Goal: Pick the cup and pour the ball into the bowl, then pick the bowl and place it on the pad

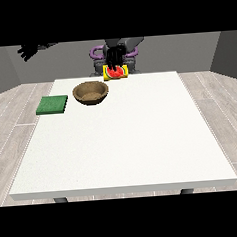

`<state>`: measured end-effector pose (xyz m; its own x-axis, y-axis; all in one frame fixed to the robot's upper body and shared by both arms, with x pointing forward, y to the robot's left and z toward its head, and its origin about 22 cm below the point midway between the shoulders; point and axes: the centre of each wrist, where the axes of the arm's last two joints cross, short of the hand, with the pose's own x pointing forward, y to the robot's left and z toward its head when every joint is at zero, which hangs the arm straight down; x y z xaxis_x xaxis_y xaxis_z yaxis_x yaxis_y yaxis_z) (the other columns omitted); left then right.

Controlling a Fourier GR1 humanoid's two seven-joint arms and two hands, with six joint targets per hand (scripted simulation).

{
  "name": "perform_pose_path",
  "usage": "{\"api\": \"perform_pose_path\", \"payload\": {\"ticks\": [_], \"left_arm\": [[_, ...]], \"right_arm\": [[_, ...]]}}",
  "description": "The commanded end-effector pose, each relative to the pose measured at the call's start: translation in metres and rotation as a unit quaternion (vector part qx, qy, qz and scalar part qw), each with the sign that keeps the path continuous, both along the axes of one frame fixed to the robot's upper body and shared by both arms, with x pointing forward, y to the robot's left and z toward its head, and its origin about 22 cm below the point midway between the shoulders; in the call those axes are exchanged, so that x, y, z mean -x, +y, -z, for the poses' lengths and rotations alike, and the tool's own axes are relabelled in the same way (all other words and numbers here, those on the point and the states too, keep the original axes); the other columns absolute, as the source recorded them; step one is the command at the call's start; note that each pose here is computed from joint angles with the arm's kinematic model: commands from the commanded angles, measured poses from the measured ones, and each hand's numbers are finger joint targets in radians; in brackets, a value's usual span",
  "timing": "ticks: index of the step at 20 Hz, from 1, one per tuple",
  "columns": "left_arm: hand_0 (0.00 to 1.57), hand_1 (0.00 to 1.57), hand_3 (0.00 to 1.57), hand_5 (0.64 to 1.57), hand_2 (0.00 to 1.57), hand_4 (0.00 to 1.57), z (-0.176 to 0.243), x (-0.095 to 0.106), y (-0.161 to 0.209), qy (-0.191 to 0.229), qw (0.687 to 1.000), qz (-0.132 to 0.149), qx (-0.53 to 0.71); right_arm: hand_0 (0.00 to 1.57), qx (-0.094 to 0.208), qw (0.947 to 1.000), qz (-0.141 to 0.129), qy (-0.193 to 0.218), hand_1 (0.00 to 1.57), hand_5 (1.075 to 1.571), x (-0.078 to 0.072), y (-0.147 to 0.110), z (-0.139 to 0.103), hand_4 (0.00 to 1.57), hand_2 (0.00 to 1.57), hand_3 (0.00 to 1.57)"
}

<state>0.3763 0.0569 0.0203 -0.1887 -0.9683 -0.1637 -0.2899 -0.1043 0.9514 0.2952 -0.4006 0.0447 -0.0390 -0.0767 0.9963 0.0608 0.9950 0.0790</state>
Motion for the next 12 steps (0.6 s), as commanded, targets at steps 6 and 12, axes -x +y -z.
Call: {"api": "perform_pose_path", "payload": {"ticks": [6, 12], "left_arm": [[0.00, 0.00, 1.54, 1.562, 0.92, 0.65, -0.002, 0.015, -0.023, 0.005, 0.995, 0.053, -0.085], [0.00, 0.00, 1.57, 1.568, 1.49, 0.97, -0.006, 0.009, -0.028, -0.006, 0.976, 0.058, -0.208]], "right_arm": [[0.00, -0.001, 0.9999, 0.008, -0.006, 0.00, 1.570, -0.008, 0.007, -0.002, 0.45, 0.00, 0.37], [0.00, -0.013, 0.9995, -0.027, -0.011, 0.00, 1.570, -0.013, 0.024, -0.002, 0.47, 0.00, 0.30]]}}
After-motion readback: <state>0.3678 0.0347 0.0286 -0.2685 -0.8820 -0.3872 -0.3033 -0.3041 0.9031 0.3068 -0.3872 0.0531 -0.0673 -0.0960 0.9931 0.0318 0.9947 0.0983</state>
